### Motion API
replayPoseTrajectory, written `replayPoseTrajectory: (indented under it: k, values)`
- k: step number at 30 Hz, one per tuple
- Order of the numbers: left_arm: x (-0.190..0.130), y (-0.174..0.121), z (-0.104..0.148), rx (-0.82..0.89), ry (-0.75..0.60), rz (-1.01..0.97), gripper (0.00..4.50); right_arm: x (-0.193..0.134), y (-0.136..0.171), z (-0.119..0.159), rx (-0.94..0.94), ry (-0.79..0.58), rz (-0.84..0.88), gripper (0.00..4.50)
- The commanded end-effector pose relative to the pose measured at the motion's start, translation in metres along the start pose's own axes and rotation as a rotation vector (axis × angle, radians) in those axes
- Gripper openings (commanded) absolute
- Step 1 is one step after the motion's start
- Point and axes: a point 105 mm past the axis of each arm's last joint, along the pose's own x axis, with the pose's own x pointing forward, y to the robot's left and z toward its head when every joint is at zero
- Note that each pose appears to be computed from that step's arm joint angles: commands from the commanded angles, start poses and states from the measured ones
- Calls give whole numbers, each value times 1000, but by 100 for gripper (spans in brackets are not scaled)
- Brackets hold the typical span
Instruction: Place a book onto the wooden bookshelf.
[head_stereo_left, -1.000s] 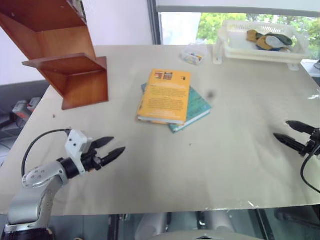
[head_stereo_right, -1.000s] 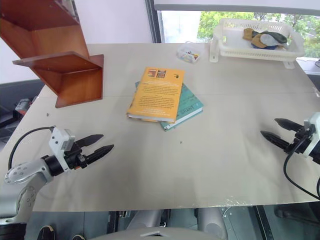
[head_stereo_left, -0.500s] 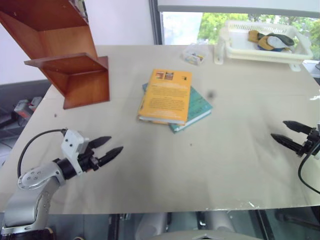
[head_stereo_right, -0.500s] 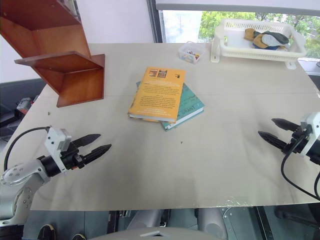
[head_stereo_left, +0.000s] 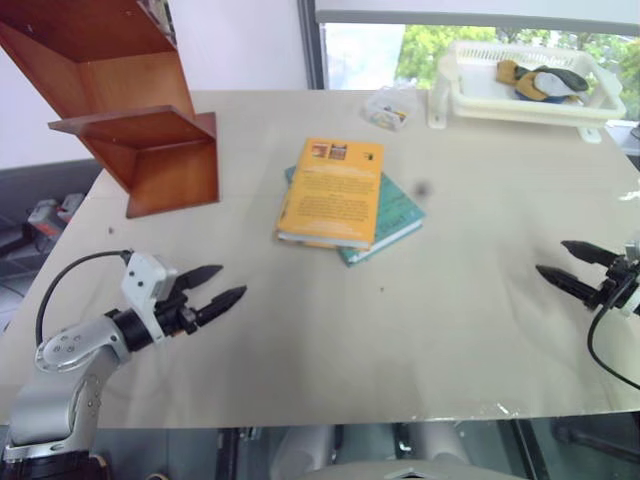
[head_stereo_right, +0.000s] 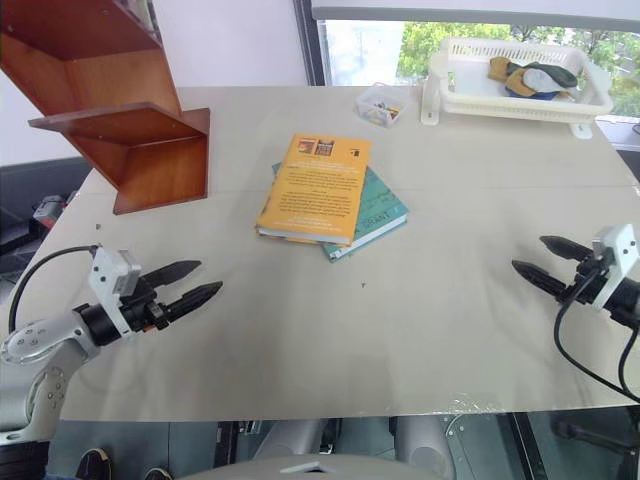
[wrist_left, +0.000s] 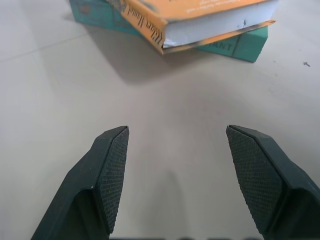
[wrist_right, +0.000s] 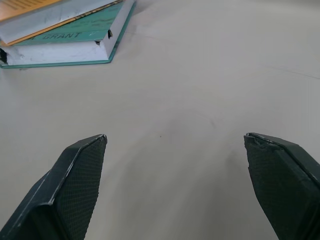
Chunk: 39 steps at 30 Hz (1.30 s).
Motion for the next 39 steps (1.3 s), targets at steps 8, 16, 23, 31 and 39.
replayPoseTrajectory:
  k: [8,16,23,31,39]
  values:
    - [-4,-5,22,11,-74,-103,335,99,1,32,-163,-60,-66,450]
    - [-20,1,39,35,-101,-114,335,179,4,43,-120,-75,-142,450]
    - [-42,1,46,40,-109,-36,335,213,20,53,-119,-83,-158,450]
    - [-72,-19,40,-8,-99,-55,335,239,59,57,-123,-116,-25,450]
    - [-81,-40,49,-40,-124,-158,335,247,77,54,-125,-119,46,450]
